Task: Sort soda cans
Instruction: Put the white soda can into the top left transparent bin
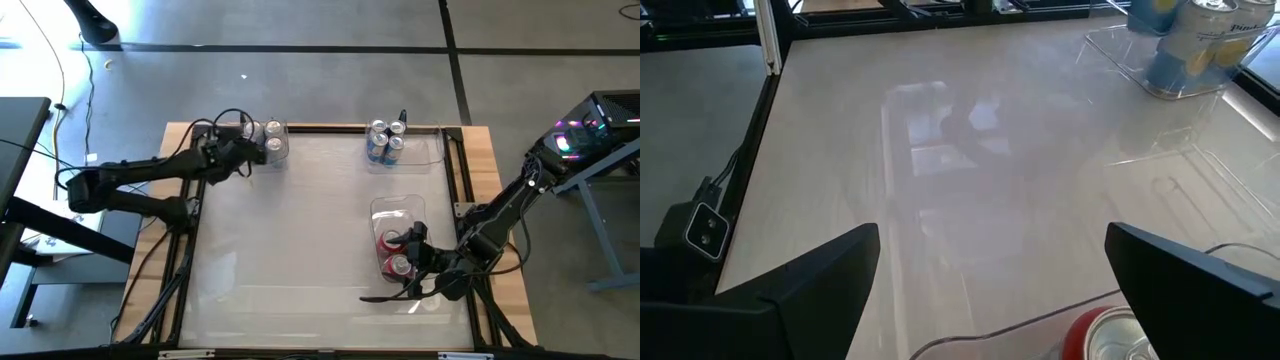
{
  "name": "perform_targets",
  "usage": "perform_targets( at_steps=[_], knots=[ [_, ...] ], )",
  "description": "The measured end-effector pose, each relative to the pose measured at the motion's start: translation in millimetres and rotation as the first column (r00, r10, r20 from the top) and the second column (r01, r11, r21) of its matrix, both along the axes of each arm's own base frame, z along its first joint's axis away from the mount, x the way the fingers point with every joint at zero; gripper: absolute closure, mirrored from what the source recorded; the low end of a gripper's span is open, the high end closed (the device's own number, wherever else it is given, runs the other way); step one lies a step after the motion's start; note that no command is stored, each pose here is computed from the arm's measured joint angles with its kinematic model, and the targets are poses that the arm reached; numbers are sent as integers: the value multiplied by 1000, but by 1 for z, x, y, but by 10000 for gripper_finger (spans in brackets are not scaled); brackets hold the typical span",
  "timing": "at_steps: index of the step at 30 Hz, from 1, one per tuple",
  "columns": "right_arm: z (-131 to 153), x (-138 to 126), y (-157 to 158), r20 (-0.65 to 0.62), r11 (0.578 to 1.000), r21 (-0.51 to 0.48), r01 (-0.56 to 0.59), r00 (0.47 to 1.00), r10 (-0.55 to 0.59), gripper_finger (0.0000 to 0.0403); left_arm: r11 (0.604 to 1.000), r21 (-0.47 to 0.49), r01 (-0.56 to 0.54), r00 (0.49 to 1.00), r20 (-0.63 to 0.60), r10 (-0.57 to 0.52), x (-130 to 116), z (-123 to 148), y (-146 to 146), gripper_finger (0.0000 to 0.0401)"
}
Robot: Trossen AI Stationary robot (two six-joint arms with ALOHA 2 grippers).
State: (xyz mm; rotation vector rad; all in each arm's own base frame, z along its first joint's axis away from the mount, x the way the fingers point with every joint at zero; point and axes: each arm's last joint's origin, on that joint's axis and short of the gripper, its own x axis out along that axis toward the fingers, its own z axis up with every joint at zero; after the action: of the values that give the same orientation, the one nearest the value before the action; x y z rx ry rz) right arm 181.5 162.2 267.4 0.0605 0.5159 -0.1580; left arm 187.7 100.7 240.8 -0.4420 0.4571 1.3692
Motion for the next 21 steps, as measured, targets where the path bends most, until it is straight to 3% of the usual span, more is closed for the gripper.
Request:
perform_targets(
  at_steps=[12, 21],
  knots=[
    [0, 0, 0, 6, 1000, 4, 8, 1000, -8, 18, 994, -112, -11, 996, -91, 1, 19, -36, 24, 102],
    [0, 0, 0, 6, 1000, 4, 8, 1000, -8, 18, 989, -140, 52, 989, -133, -70, 16, -35, 32, 65]
  ],
)
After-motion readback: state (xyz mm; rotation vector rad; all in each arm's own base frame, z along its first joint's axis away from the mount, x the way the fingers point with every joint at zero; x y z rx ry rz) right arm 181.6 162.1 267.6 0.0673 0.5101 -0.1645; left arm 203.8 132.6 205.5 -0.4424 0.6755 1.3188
